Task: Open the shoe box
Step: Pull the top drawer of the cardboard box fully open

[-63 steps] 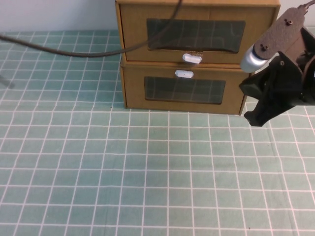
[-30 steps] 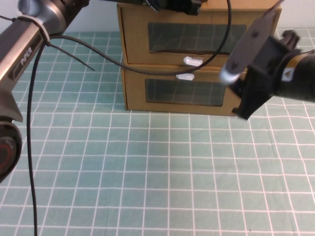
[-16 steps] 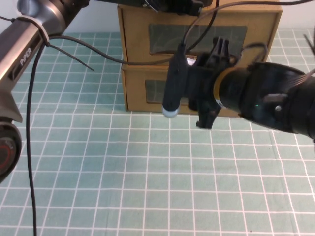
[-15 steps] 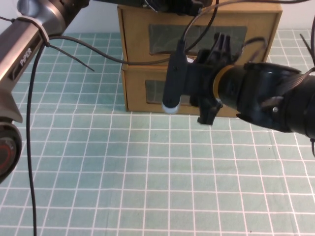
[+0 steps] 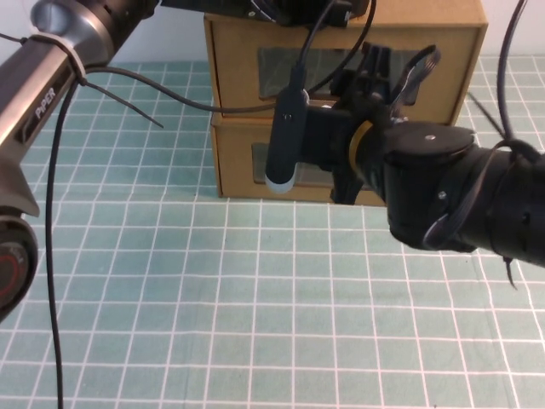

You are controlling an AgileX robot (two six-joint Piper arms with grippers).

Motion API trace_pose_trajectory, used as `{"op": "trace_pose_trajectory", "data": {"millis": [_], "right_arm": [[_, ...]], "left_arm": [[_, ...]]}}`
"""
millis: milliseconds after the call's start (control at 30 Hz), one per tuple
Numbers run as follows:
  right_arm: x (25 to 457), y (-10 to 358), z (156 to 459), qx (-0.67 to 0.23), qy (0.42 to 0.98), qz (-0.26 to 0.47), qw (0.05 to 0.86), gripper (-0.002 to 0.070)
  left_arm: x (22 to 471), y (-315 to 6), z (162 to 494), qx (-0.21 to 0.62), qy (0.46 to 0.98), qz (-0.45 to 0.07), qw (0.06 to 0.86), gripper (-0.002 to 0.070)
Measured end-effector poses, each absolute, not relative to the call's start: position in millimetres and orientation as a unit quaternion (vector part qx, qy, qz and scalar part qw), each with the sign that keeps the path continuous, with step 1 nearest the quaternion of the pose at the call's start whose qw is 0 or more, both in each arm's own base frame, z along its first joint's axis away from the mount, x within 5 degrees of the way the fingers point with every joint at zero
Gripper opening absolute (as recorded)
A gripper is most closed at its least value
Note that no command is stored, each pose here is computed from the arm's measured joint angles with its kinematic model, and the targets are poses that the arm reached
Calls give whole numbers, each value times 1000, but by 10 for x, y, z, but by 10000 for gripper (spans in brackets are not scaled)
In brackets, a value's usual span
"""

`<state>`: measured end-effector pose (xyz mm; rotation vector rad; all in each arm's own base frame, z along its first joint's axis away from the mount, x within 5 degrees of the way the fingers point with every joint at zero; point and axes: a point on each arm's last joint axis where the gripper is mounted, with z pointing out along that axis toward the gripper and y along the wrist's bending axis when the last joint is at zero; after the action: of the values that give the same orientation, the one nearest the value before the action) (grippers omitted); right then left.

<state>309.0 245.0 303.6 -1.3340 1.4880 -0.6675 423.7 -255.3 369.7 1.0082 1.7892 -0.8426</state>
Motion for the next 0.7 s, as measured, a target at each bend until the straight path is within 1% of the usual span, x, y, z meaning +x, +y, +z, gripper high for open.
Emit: {"op": "trace_pose_trajectory", "data": {"millis": [100,200,333,467,700], "right_arm": [[3123,2474,2942,-535,633,-264,493,400],[3171,2509,2827,-542,629,-275,484,400],[3265,2531,2673,-564,595,-336,464,400],[3322,2524,2547,-562,591,-369,445,400],[3336,2530,2515,-551,601,-365,449,398]], "left_arm": [[4257,-2516,3697,396,724,-353,441,-5],[4275,-2471,3695,386,725,-372,433,-5],[4311,-2410,3673,376,726,-390,424,-5],[4313,-2396,3676,374,726,-393,423,-5],[4318,-2399,3668,373,726,-395,422,-5]]}}
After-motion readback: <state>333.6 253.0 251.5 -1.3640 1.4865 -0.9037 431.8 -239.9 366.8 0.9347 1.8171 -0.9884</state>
